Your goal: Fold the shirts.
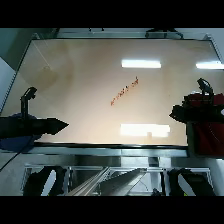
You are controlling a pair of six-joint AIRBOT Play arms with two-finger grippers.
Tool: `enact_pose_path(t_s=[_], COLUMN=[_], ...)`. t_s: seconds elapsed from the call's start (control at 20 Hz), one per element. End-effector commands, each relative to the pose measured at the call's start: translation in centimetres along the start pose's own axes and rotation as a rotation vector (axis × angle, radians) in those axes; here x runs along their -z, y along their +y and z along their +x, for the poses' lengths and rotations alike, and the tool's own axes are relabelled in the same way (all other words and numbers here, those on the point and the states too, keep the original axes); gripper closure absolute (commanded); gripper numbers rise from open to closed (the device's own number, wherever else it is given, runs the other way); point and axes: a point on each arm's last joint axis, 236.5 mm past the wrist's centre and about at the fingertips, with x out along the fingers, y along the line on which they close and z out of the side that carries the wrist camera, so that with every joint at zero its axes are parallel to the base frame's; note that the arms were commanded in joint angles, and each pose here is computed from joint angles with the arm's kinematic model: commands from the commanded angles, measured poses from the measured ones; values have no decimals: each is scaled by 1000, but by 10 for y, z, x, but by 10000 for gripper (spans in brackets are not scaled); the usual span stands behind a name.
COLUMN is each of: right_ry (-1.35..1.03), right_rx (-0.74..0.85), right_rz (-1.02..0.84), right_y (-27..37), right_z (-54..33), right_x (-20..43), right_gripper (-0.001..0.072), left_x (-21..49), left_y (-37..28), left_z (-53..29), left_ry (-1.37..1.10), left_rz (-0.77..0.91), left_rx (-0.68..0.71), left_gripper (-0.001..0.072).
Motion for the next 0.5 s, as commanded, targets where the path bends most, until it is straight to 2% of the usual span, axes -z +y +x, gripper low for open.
enact_pose_path(t_s=[0.0, 0.2, 0.3, 0.45], right_ry=[1, 1, 1, 1], right_rx=[0, 0, 0, 0], right_rz=[-1, 0, -1, -1], right_y=[0, 0, 0, 0], right_z=[0, 0, 0, 0], right_x=[0, 0, 1, 0], right_gripper=[692, 692, 693, 692], left_x=[2, 0, -7, -22], left_y=[-1, 6, 38, 103], left_z=[0, 0, -7, -55], left_ry=[9, 1, -21, 3], left_rz=[1, 2, 3, -49], left_rx=[2, -25, -160, -460], left_gripper=[690, 691, 691, 688])
